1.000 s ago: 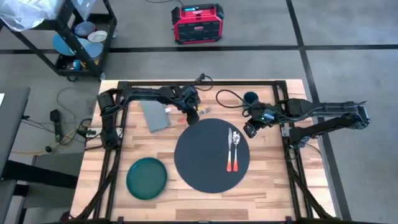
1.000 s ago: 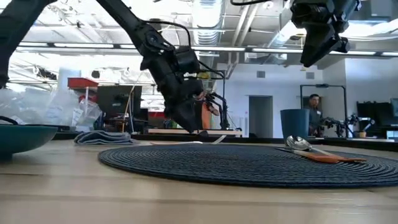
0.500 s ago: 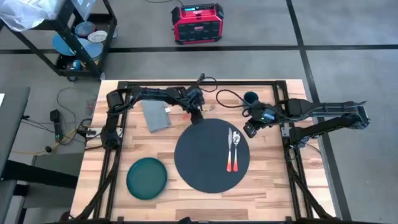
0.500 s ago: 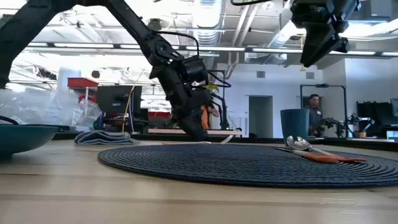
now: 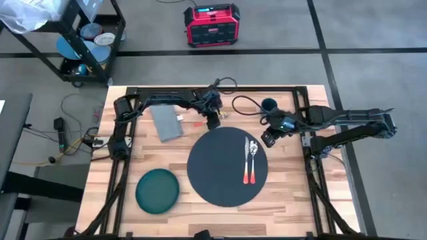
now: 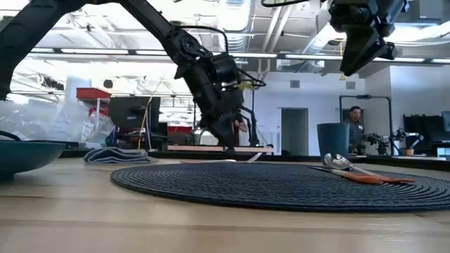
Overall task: Set table place
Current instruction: Put the orange fork on the gray table napkin
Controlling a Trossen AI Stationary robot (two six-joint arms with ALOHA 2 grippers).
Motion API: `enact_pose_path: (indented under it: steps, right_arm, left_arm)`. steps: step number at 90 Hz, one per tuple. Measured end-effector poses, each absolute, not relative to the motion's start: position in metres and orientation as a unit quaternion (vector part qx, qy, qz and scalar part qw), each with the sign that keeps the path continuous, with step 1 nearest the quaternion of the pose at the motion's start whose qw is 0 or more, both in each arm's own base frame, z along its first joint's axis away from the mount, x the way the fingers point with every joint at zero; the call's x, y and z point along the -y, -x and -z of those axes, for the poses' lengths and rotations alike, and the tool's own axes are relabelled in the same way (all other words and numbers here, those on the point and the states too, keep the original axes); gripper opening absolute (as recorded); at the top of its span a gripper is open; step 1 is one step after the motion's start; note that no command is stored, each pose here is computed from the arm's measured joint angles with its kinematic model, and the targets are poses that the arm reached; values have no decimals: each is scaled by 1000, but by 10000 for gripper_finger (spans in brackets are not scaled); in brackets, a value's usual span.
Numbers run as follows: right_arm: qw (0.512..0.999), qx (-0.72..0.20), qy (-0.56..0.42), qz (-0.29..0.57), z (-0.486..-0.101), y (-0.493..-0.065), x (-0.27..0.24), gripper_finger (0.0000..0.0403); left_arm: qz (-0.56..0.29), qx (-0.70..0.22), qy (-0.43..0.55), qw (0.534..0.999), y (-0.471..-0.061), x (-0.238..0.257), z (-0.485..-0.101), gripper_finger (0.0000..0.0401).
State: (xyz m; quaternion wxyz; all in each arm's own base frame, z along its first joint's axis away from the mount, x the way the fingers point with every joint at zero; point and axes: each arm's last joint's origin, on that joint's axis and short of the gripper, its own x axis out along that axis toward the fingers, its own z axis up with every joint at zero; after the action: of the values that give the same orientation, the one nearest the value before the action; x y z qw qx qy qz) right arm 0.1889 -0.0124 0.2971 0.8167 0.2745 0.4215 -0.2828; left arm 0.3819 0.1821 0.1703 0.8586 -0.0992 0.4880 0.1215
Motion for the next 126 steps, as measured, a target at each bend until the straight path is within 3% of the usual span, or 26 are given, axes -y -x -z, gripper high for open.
enact_pose_path:
  steps: [51, 61, 71, 86, 97, 113, 126]
  right_arm:
    - [817, -421, -276, 283, -297, -189, 12, 72]
    - [818, -419, -277, 281, -297, -189, 12, 72]
    - [818, -419, -279, 281, -298, -189, 12, 72]
    - [818, -418, -278, 281, -297, -190, 12, 72]
    - [819, -416, -271, 286, -298, -189, 12, 72]
    - [824, -415, -262, 283, -298, -190, 12, 72]
    - [830, -409, -259, 279, -299, -192, 12, 72]
  left_arm:
    - [-105, -483, 88, 865, -382, -190, -146, 116]
    - [-114, -490, 92, 859, -381, -191, -145, 86]
    - [-121, -492, 124, 853, -377, -194, -144, 17]
    - [-132, -499, 154, 843, -374, -193, -144, 3]
    - [-148, -483, 168, 846, -373, -192, -158, 1]
    - [-187, -420, 147, 876, -371, -192, -215, 0]
    - [-260, -411, 162, 859, -356, -196, -241, 0]
